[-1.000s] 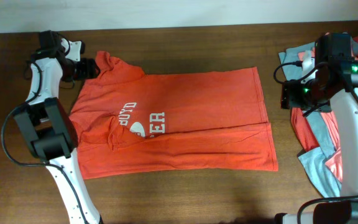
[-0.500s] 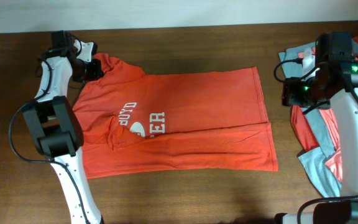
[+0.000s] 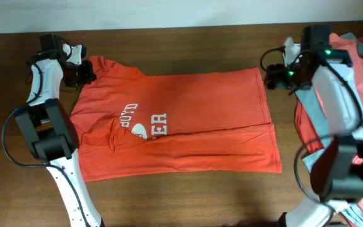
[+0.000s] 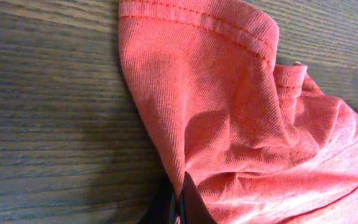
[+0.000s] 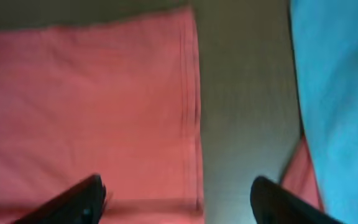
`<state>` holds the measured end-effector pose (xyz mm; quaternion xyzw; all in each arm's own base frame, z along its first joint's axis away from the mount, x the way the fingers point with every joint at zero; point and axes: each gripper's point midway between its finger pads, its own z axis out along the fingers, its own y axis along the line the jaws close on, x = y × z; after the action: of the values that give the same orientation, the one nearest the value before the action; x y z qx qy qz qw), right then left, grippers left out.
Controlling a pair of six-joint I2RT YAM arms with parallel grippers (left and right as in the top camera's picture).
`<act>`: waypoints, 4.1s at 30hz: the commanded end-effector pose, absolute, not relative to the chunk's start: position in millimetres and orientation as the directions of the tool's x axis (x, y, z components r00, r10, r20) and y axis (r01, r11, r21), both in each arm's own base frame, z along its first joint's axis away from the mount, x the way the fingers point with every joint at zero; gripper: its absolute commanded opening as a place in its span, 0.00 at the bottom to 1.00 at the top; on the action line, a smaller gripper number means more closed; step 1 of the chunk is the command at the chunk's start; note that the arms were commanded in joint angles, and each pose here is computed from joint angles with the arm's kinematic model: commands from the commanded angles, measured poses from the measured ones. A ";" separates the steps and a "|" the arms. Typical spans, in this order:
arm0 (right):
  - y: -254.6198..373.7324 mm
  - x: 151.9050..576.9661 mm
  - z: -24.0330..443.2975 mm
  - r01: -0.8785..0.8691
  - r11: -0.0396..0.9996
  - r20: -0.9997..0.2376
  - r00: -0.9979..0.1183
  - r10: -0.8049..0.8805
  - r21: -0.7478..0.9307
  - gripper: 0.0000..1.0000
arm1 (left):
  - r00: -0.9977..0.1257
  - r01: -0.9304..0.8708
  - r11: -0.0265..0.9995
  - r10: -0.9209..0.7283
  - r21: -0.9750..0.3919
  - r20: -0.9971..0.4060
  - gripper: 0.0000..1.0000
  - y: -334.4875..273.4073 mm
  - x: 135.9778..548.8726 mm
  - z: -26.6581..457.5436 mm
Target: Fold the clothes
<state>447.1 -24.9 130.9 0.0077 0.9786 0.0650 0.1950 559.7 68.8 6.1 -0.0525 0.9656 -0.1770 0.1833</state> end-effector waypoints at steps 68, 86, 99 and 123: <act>-40.0 501.4 169.6 0.102 0.992 -0.451 -0.884 0.123 0.070 0.04 | -0.952 -0.056 0.932 -0.158 -0.358 -0.263 0.00 51.4 525.4 143.8; -46.7 397.4 147.6 0.125 0.992 -0.049 -0.991 0.123 -0.037 0.04 | -0.985 -0.141 0.966 -0.159 -0.217 -0.069 0.00 61.9 472.0 134.3; -42.9 372.8 144.6 0.119 0.992 0.055 -0.991 0.121 -0.036 0.04 | -0.962 -0.236 0.969 -0.222 -0.075 0.160 0.00 67.2 377.3 134.7; -29.7 270.9 73.4 0.111 0.993 0.460 -0.881 0.110 -0.025 0.04 | -0.857 -0.258 0.962 -0.272 0.092 0.438 0.00 66.1 290.0 63.4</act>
<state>277.4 -26.2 72.6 0.0565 0.9696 0.0064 -0.2379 295.2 51.2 57.2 -0.1153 0.9654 -0.0383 -0.2308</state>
